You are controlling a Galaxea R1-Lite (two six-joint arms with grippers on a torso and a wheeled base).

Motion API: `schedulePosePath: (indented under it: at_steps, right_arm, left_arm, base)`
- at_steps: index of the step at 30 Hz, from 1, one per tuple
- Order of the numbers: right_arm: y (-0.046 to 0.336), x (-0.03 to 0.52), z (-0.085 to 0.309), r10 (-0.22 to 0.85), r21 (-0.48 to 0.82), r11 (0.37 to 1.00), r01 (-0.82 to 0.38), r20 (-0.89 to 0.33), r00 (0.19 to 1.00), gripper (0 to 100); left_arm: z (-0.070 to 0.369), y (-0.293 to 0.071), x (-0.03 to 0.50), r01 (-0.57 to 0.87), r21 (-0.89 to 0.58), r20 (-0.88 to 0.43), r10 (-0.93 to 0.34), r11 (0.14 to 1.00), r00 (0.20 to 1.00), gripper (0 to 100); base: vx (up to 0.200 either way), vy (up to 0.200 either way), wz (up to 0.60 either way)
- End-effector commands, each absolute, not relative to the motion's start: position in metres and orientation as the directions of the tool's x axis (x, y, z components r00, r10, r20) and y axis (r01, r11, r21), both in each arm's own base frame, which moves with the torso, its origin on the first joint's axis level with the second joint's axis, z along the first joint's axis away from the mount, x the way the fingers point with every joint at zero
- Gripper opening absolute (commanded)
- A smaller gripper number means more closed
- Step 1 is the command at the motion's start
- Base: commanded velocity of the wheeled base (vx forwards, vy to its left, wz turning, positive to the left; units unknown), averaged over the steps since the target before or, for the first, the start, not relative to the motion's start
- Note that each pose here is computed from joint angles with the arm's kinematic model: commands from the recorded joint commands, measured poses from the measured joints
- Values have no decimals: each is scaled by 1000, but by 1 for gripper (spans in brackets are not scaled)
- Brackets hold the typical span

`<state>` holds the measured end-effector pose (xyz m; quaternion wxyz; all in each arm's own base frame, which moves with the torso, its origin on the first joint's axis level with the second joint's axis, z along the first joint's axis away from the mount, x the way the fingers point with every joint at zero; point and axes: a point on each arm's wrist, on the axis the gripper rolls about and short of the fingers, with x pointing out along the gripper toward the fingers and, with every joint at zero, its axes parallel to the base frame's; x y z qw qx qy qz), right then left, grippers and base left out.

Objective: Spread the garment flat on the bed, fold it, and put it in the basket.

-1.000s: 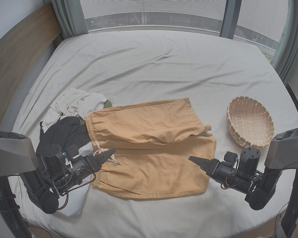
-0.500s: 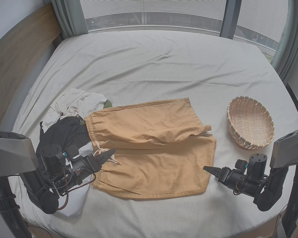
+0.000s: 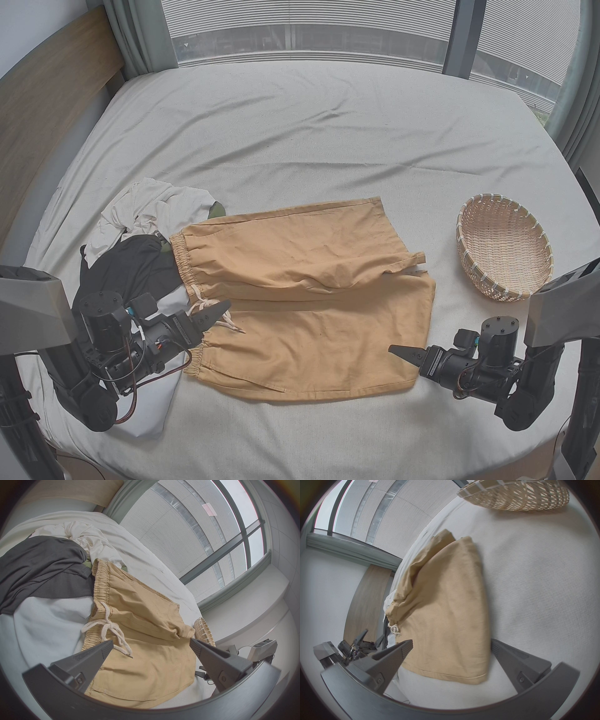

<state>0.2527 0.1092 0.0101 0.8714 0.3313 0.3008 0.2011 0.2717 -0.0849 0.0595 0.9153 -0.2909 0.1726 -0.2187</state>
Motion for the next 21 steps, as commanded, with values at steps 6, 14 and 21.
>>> schedulePosePath:
  at_steps: [6, 14, 21]
  right_arm:
    - [122, 244, 47, 610, 724, 638, -263, -267, 746, 100]
    - [135, 276, 31, 607, 723, 634, -274, -245, 756, 100]
    - [155, 287, 35, 644, 723, 602, -340, -187, 742, 100]
  left_arm:
    - [60, -85, 272, 302, -608, -185, -501, 734, 845, 100]
    - [59, -85, 272, 298, -608, -189, -500, 735, 845, 100]
    - [58, -85, 272, 297, -609, -192, -500, 736, 845, 100]
  base:
    - [0, 0, 0]
    - [0, 0, 0]
    - [0, 0, 0]
